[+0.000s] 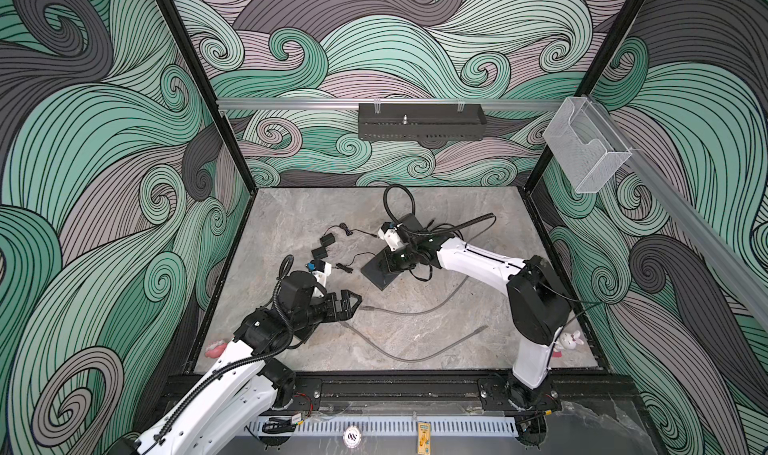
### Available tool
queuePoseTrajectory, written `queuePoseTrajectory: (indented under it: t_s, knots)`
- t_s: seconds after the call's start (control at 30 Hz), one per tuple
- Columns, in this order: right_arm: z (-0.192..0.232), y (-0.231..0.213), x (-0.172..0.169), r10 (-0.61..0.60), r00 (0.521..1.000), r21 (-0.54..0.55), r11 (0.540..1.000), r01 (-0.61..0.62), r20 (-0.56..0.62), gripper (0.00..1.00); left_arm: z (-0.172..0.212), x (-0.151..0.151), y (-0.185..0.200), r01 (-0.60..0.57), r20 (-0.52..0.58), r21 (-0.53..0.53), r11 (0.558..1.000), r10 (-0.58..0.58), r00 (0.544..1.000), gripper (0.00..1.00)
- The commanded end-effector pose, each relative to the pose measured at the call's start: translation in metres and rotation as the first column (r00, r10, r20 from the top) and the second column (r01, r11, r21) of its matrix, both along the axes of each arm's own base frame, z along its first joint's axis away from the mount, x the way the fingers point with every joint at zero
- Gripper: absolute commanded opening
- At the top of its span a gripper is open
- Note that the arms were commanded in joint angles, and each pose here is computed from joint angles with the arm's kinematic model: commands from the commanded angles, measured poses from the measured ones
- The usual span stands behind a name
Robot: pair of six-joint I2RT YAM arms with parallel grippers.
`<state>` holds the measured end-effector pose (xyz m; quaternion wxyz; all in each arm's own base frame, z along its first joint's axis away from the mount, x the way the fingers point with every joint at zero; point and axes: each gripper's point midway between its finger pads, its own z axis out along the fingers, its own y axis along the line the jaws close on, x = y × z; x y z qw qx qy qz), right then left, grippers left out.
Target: Insert the plug into the switch port
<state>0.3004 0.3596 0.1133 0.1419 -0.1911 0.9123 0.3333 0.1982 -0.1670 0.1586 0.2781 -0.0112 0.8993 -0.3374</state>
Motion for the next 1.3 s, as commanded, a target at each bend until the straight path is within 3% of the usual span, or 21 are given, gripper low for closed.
queuePoseTrajectory:
  t_s: [0.0,0.27,0.53,0.77,1.03,1.27]
  knots:
    - [0.031,0.009,-0.006,0.017,0.999,0.147,0.989,-0.021,0.032,0.00,0.018,0.012,-0.019,0.029,0.023,-0.092,0.995,-0.027,0.999,0.99]
    - [0.038,0.018,-0.026,0.107,0.994,0.247,0.964,-0.101,-0.011,0.00,-0.002,0.018,-0.031,0.080,-0.052,-0.053,0.995,-0.083,0.995,0.77]
    - [0.045,0.014,-0.036,0.114,0.994,0.298,0.948,-0.109,0.001,0.00,-0.010,0.017,-0.039,0.111,-0.057,-0.086,0.990,-0.116,0.992,0.76]
    - [0.053,0.010,-0.044,0.082,0.997,0.358,0.931,-0.071,-0.014,0.00,-0.011,0.016,-0.048,0.139,-0.065,-0.129,0.982,-0.149,0.987,0.63]
    - [0.055,0.027,-0.056,0.073,0.996,0.402,0.914,-0.049,-0.046,0.00,-0.014,0.018,-0.054,0.152,-0.073,-0.146,0.977,-0.164,0.984,0.60]
    - [0.051,0.037,-0.065,0.083,0.995,0.387,0.920,-0.058,-0.049,0.00,-0.011,0.019,-0.056,0.156,-0.062,-0.157,0.975,-0.167,0.984,0.52]
